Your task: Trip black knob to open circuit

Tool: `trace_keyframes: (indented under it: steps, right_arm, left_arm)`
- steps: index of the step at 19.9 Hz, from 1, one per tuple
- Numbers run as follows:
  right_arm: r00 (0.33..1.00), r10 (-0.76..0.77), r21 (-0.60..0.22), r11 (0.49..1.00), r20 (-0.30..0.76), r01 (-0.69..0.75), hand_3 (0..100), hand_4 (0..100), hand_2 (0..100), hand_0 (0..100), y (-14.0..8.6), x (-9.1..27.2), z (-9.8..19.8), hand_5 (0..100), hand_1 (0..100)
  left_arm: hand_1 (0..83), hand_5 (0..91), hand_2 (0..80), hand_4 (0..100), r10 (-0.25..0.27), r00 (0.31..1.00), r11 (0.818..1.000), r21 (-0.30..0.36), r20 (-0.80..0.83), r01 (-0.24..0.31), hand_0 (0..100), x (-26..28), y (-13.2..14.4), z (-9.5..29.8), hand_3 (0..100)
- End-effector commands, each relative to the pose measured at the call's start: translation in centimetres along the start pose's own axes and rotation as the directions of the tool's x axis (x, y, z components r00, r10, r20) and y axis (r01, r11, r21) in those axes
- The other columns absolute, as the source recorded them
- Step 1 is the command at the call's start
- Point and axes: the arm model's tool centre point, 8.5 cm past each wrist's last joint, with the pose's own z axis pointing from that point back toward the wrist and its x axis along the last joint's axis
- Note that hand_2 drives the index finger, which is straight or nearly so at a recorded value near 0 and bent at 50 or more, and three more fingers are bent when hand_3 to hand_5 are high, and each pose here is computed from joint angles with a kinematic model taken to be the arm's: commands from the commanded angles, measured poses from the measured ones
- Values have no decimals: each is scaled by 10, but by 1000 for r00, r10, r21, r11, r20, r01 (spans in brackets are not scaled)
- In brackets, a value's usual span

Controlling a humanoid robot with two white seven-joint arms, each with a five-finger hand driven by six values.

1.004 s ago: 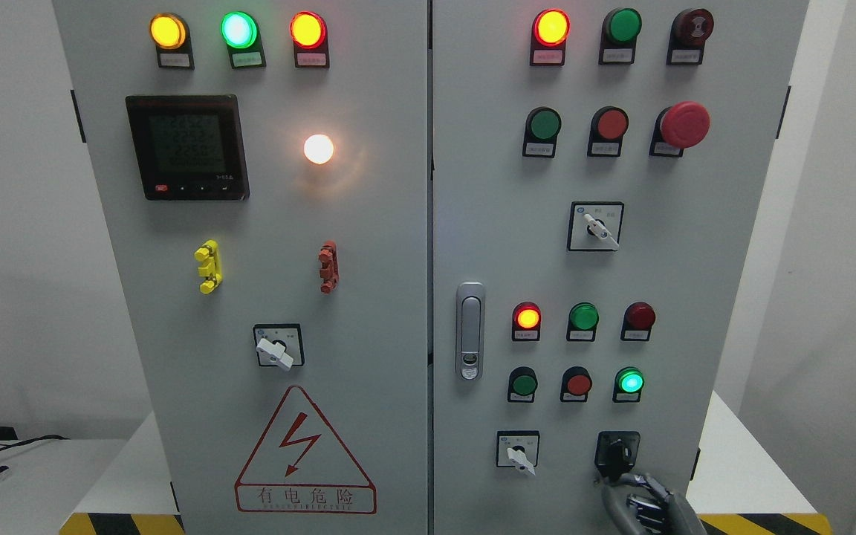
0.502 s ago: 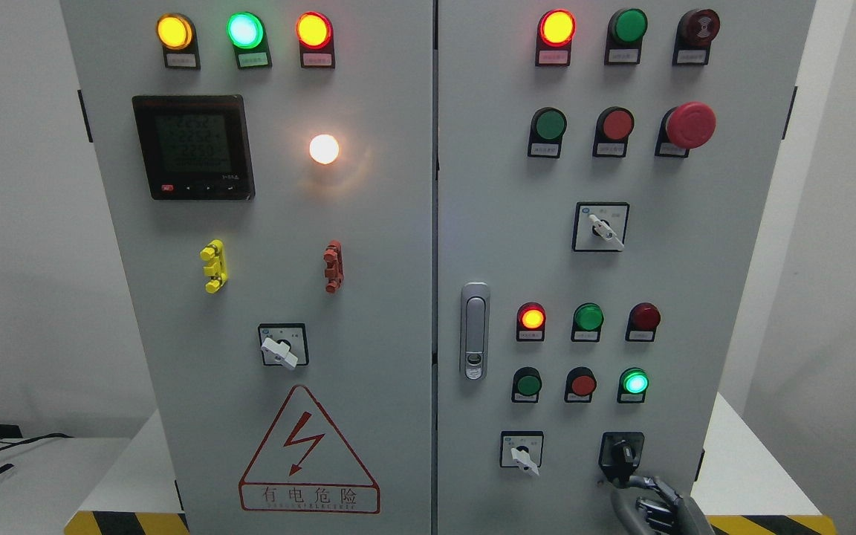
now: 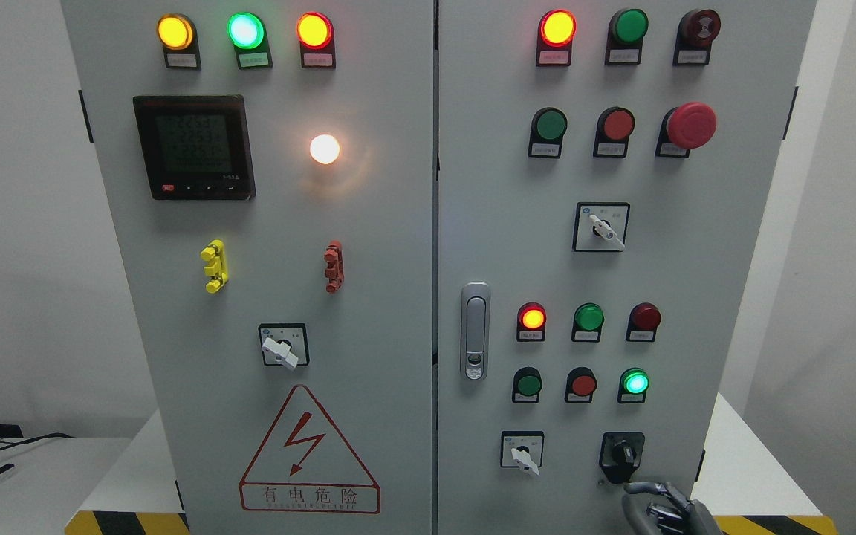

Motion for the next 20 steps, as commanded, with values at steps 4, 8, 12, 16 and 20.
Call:
trace_keyframes:
  steps: [4, 8, 12, 16, 20]
  right_arm:
    - [1000, -6, -63, 998, 22, 8, 864, 768, 455, 558, -29, 4, 27, 799, 398]
    - [999, -40, -64, 997, 32, 42, 569, 477, 369, 236, -37, 6, 38, 458, 172]
    - [995, -86, -66, 994, 40, 89, 409, 333, 275, 20, -44, 9, 51, 324, 52]
    - [997, -76, -51, 996, 33, 77, 384, 309, 245, 0, -50, 7, 68, 299, 37]
    - [996, -80, -60, 995, 25, 82, 375, 301, 231, 0, -56, 3, 80, 289, 17]
  left_arm:
    - [389, 0, 0, 0, -30, 1000, 1000, -4, 1, 30, 120, 0, 0, 0, 0]
    - [389, 0, 0, 0, -30, 1000, 1000, -4, 1, 30, 120, 0, 0, 0, 0]
    - [389, 0, 0, 0, -30, 1000, 1000, -4, 1, 30, 120, 0, 0, 0, 0]
    - [389, 0, 0, 0, -30, 1000, 1000, -4, 1, 30, 120, 0, 0, 0, 0]
    - [389, 0, 0, 0, -30, 1000, 1000, -4, 3, 30, 120, 1, 0, 0, 0]
